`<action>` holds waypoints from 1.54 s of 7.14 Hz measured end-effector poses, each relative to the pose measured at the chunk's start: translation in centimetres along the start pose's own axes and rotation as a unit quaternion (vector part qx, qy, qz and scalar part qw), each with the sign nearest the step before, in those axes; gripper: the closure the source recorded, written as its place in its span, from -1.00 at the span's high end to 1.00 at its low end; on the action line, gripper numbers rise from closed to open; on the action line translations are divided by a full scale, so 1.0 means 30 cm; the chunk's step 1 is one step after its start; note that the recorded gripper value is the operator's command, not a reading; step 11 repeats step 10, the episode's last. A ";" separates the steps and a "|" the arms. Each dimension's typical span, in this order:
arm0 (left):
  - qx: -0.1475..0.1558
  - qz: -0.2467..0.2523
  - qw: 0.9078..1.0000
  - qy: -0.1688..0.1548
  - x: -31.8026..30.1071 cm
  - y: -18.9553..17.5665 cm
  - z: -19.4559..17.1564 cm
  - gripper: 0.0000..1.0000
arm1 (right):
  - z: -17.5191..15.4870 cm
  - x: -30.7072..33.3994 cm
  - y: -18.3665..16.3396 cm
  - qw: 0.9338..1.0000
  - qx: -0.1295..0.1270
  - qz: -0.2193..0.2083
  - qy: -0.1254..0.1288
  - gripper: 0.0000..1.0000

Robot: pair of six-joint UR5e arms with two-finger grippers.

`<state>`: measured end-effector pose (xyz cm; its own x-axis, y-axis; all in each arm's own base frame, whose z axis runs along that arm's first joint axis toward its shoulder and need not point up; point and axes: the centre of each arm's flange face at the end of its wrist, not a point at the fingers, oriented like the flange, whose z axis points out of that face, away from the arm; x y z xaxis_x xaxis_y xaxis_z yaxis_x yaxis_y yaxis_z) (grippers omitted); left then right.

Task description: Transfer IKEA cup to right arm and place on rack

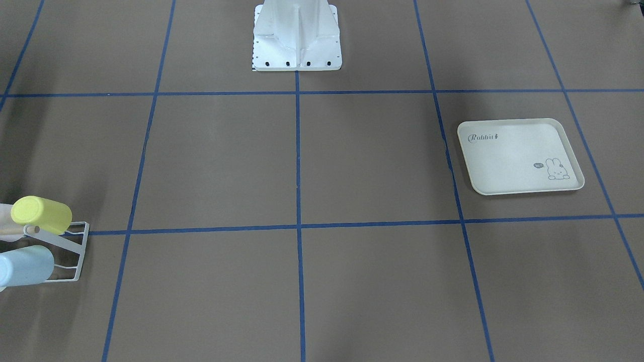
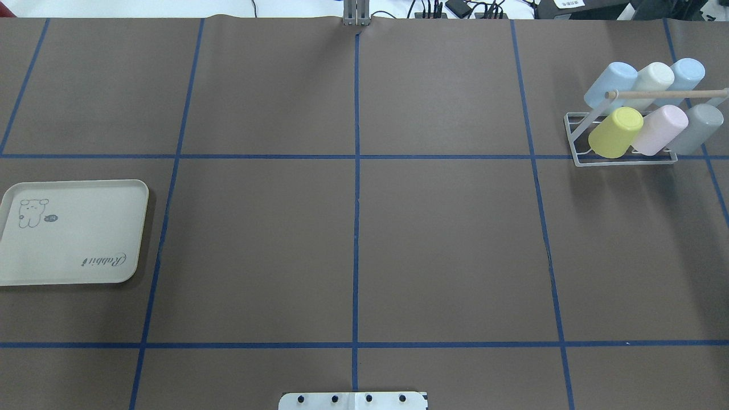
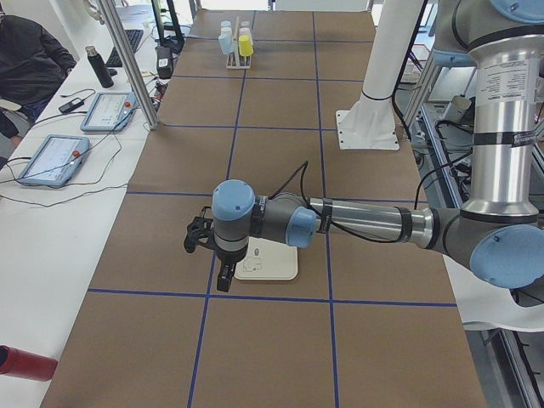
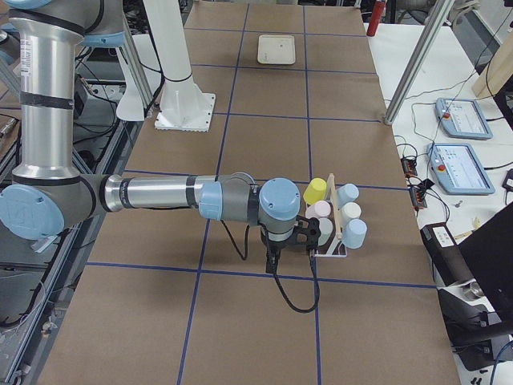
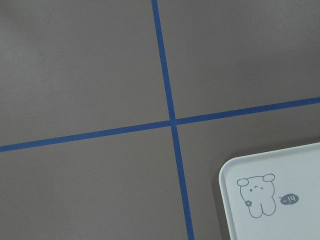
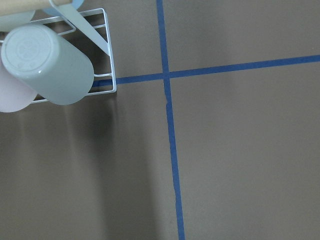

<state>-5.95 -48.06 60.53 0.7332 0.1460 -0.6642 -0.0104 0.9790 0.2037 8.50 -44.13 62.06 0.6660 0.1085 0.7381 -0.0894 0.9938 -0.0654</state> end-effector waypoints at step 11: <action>-0.005 -0.006 1.000 0.005 -0.002 0.003 0.006 1.00 | -0.013 -0.008 -0.006 1.000 0.004 -0.001 -0.002 1.00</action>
